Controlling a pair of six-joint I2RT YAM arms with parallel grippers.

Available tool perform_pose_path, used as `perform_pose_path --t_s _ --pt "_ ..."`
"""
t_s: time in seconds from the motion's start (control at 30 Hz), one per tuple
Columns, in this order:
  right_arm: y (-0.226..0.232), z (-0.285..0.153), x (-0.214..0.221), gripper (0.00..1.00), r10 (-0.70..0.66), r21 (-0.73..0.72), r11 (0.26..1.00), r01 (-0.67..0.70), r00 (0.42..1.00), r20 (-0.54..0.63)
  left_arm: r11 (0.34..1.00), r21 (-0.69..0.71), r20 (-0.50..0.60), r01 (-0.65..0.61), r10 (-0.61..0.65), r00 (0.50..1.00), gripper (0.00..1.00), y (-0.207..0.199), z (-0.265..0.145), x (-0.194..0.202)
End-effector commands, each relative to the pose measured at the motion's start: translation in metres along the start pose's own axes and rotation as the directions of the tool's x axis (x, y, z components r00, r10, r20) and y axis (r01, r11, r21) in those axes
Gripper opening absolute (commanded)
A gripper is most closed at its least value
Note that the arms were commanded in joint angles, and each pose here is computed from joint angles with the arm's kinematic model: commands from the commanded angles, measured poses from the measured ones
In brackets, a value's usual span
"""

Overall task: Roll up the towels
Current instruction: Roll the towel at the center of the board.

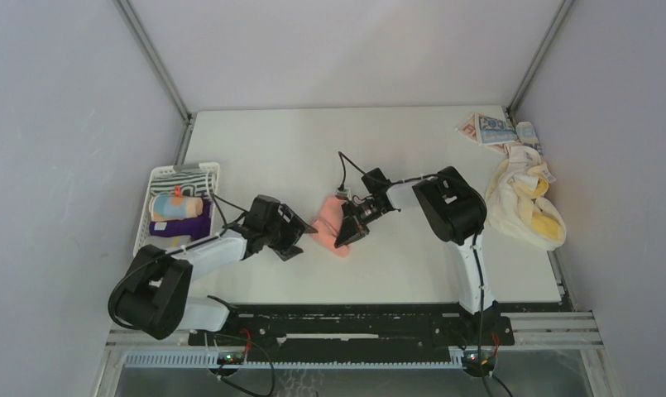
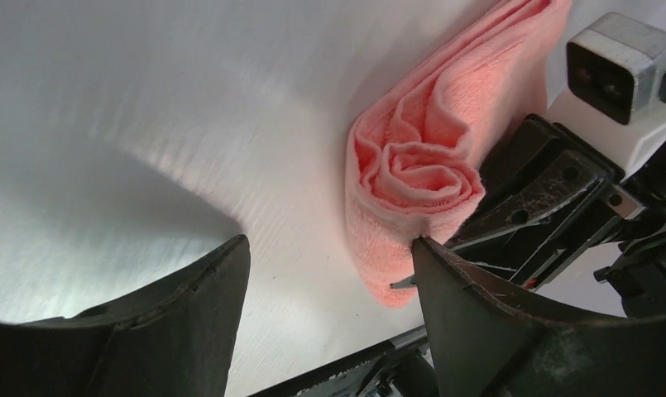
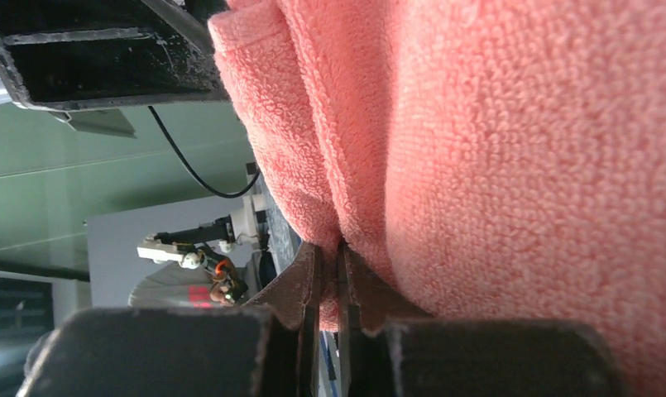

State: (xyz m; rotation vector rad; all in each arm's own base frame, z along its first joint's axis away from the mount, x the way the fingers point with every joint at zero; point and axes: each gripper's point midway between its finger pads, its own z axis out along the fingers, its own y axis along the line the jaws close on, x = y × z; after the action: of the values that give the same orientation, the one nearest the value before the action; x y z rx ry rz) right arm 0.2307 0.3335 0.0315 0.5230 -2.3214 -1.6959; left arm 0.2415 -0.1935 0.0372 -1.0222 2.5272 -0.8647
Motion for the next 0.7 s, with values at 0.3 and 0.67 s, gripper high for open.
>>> perform_pose_path --t_s 0.3,0.67 --pt "-0.028 0.002 0.0 0.0 0.089 0.078 0.993 -0.088 0.996 -0.004 0.991 0.124 0.03 -0.057 0.054 0.998 0.77 -0.065 0.005 -0.009" --pt "-0.033 -0.001 -0.005 0.0 0.095 0.115 0.989 -0.097 0.995 0.02 0.998 -0.064 0.013 -0.002 0.003 1.0 0.58 -0.012 0.026 -0.005"
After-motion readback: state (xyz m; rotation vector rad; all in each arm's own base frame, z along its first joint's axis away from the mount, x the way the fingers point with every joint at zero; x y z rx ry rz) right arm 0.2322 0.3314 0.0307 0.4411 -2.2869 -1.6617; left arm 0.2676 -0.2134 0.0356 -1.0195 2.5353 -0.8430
